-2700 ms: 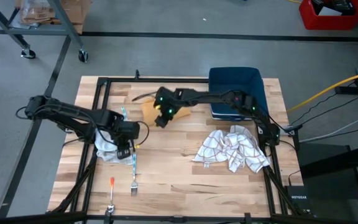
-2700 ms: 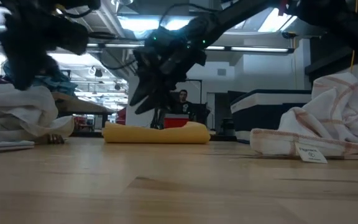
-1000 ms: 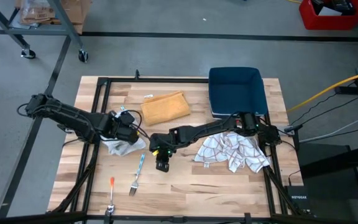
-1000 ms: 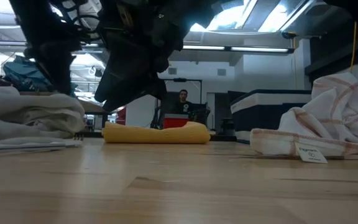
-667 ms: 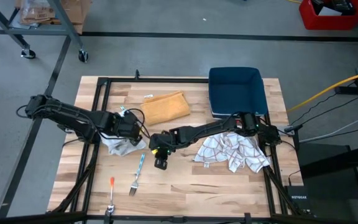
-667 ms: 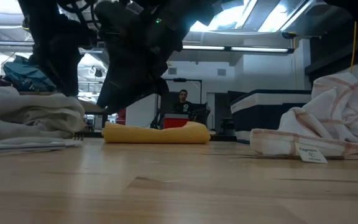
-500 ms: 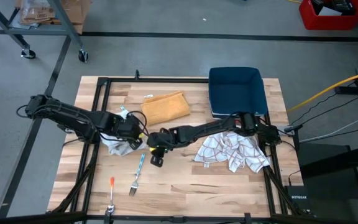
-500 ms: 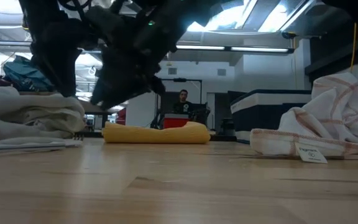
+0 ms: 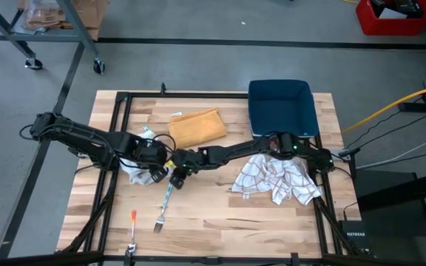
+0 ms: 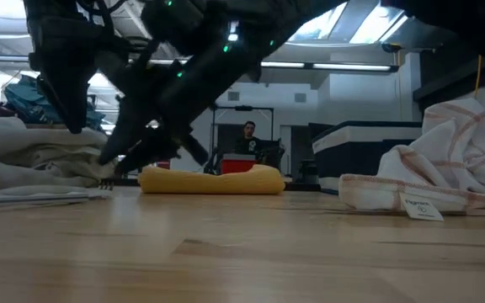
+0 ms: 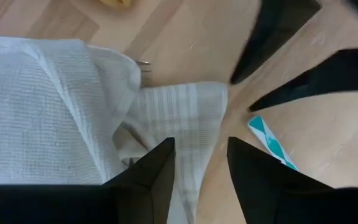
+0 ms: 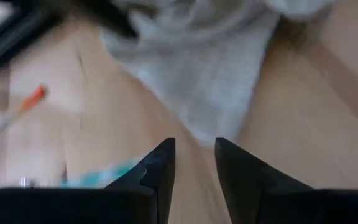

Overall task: Fold towel
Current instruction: Fold the left white towel

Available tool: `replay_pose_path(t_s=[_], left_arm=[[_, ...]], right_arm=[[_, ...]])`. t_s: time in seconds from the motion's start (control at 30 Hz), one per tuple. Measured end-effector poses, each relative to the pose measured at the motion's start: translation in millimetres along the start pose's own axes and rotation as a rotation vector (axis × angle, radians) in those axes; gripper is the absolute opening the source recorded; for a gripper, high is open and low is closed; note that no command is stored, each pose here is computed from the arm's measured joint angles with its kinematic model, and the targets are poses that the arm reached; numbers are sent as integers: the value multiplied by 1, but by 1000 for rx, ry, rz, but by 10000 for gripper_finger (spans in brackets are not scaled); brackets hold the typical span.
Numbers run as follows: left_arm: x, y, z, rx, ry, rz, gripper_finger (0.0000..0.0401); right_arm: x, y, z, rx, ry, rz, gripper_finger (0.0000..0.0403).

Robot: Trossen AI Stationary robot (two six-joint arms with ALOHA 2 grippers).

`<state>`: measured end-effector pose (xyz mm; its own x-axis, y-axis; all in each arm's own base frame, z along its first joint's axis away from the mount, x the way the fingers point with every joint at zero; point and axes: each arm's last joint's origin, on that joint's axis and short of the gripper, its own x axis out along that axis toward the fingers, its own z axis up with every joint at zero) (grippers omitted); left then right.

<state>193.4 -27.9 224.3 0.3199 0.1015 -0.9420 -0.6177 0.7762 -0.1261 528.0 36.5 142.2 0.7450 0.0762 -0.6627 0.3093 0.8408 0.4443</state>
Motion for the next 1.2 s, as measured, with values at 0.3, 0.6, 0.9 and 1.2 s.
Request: replay_pose_path(t_s=[0.3, 0.6, 0.9, 1.2], left_arm=[[0, 0, 0, 8, 3, -1, 139], [0, 0, 0, 12, 0, -4, 139], [0, 0, 0, 25, -2, -4, 139], [0, 0, 0, 24, -2, -3, 139]], right_arm=[[12, -11, -6, 72, 7, -39, 117], [23, -18, -13, 130, -9, -69, 117], [27, -18, -13, 131, -33, -38, 117], [32, -20, -17, 126, -30, -40, 56]])
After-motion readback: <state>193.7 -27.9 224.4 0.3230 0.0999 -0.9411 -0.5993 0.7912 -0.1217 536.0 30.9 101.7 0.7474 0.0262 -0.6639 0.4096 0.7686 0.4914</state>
